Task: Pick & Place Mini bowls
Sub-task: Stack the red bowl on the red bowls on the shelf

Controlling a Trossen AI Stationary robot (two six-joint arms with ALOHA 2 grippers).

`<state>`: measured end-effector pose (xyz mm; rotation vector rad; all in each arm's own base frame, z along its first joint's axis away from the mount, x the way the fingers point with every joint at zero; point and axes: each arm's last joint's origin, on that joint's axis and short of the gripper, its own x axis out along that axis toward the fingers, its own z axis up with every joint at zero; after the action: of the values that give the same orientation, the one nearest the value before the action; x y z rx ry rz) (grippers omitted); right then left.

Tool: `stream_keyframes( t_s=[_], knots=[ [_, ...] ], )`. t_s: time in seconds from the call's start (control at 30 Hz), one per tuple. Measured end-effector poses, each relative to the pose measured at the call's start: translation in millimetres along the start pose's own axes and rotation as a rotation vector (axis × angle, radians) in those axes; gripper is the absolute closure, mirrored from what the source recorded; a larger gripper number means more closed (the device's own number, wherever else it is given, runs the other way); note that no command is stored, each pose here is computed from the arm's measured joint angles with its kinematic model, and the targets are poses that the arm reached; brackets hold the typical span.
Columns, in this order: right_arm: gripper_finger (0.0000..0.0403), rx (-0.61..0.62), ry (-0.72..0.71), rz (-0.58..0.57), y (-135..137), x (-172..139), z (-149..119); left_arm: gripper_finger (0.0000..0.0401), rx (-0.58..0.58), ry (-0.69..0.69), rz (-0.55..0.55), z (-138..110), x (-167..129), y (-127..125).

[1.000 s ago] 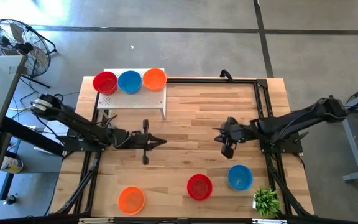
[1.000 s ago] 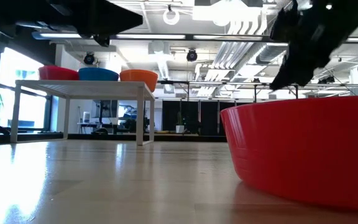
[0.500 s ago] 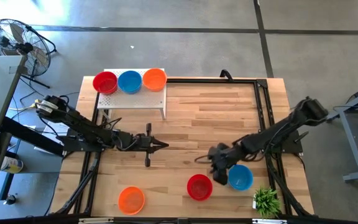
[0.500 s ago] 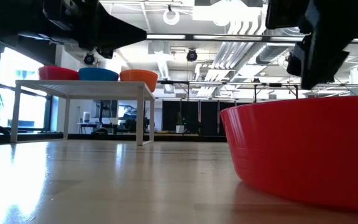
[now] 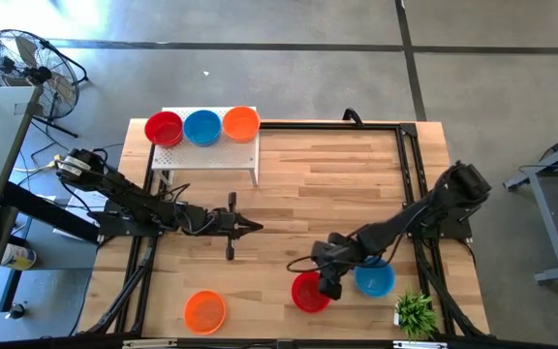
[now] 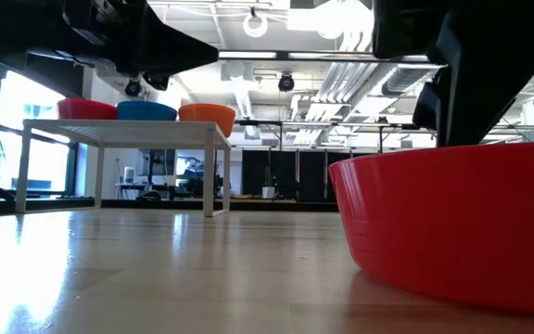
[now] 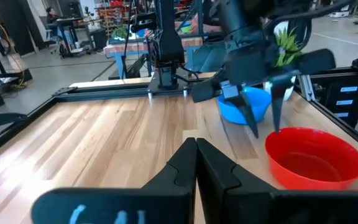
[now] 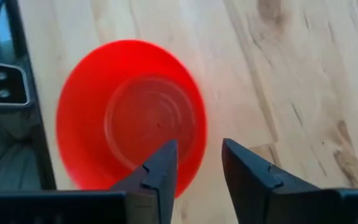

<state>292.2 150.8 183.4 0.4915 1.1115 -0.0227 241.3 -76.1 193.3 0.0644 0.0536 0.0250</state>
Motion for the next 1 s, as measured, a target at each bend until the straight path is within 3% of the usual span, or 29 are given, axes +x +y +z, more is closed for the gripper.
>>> stream_keyframes(
  t_s=[0.43,0.7,1.0],
  knots=[
    [0.0314,0.025,0.048,-0.012,-11,24,6,0.0401,-0.005,-0.001,-0.025,0,0,-1],
    [0.0395,0.065,0.082,-0.016,-20,31,10,0.0401,-0.013,-0.001,-0.025,0,0,-1],
    [0.0398,0.359,-0.178,-0.138,-51,7,48,0.0401,-0.024,-0.001,-0.026,0,0,-1]
  ],
)
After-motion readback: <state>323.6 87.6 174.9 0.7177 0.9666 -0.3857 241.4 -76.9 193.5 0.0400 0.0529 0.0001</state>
